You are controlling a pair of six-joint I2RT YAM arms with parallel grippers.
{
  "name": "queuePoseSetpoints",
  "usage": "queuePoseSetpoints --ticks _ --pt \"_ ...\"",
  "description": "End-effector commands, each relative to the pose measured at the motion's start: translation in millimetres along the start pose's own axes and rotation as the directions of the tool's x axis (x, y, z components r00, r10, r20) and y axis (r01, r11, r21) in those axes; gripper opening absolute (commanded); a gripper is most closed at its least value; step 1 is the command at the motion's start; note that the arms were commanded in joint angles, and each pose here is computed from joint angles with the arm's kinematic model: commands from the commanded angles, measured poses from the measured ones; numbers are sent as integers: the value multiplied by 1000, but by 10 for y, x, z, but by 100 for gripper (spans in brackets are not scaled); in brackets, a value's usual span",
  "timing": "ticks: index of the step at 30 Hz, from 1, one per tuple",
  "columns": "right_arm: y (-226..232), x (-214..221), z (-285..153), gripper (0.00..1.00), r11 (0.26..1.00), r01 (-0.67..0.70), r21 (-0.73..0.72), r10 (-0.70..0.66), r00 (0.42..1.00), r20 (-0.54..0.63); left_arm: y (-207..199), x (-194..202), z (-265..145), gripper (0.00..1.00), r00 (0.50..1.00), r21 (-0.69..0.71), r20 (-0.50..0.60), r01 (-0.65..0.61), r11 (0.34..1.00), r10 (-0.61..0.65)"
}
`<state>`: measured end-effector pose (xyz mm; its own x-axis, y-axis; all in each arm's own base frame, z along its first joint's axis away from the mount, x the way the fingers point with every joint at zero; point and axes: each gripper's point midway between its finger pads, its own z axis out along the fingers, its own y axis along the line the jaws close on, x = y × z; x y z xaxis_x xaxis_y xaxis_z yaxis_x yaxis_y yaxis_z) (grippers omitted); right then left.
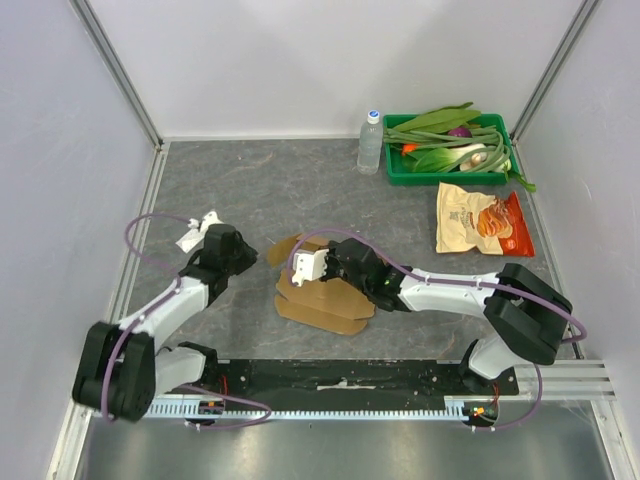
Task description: Fold the paper box
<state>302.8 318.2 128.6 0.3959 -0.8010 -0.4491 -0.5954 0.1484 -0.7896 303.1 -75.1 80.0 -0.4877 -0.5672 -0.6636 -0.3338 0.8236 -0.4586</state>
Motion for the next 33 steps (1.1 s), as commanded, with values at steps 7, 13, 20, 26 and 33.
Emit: queuePoseSetpoints --ticks 7,13,20,26,33 --pt "-280 -185 -93 0 994 -30 102 23 997 77 -775 444 37 29 950 366 -277 -35 930 145" --pt "-298 -210 -90 0 993 -37 112 27 996 91 -983 540 -118 28 935 463 -299 -33 886 191" --pt "-186 -205 -47 0 996 -32 87 23 995 96 -988 722 -118 29 927 471 -281 -90 877 246" --pt "-8 -75 -51 2 997 37 63 -40 998 43 -868 706 -88 32 948 436 -200 -139 889 247" --pt "172 104 -82 5 985 133 110 -131 991 -20 -880 626 -166 41 968 474 -125 -136 870 219"
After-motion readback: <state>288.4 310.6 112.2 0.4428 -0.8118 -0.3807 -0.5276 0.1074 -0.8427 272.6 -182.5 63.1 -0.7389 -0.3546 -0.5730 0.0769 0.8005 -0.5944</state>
